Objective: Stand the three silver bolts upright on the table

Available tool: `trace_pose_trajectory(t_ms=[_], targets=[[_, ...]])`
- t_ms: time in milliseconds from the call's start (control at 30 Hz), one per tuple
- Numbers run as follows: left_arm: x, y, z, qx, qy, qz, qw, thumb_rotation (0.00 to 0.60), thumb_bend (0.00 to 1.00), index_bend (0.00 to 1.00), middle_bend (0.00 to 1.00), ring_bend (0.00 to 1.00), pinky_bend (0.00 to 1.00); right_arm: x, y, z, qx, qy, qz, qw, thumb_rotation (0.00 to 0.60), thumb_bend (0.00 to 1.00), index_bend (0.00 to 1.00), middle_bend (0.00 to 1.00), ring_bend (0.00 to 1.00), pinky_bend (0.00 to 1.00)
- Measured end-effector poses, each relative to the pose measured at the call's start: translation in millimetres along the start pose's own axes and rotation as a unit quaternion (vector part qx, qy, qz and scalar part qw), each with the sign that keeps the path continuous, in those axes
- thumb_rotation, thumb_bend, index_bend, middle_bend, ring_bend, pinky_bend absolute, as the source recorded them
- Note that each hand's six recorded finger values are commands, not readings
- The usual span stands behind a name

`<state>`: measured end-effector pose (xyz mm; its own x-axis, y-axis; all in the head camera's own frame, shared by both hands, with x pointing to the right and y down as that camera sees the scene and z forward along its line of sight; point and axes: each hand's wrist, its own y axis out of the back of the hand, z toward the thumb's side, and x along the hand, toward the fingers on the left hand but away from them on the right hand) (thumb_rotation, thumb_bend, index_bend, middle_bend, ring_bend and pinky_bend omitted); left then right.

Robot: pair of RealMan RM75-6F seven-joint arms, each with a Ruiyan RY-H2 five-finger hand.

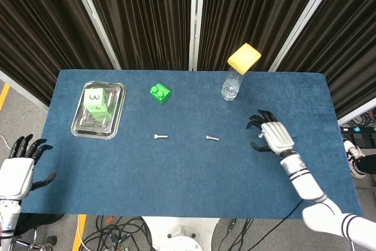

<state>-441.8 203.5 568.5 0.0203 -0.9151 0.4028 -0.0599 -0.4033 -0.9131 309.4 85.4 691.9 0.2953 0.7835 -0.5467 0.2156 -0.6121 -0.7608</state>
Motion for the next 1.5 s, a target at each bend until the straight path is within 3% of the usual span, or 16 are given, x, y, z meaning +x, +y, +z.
trace_pose_trajectory(t_ms=[400,733,1200,1500], targets=[[-4,-4,-5,-0.009,0.007,-0.005,0.9999,0.6,0.16,0.28,0.17,0.01,0.0,-43,-49,58,0.012,0.0,0.029,0.9995,0.6,0.27,0.46,0.23,0.0,0.0],[-8,-8,-11,-0.016,0.014,-0.009,0.9997,0.6,0.16,0.28,0.17,0.01,0.0,-65,-69,77,0.019,-0.012,0.041,0.9989,0.6,0.27,0.48,0.23,0.0,0.0],[-9,-11,-14,-0.023,0.015,-0.011,0.9996,0.6,0.16,0.28,0.17,0.01,0.0,-66,-78,71,0.031,-0.025,0.048,0.998,0.6,0.28,0.52,0.24,0.0,0.0],[-10,-12,-16,-0.026,0.017,-0.011,0.9995,0.6,0.16,0.28,0.17,0.01,0.0,-69,-76,74,0.039,-0.022,0.046,0.9979,0.6,0.39,0.53,0.24,0.0,0.0]])
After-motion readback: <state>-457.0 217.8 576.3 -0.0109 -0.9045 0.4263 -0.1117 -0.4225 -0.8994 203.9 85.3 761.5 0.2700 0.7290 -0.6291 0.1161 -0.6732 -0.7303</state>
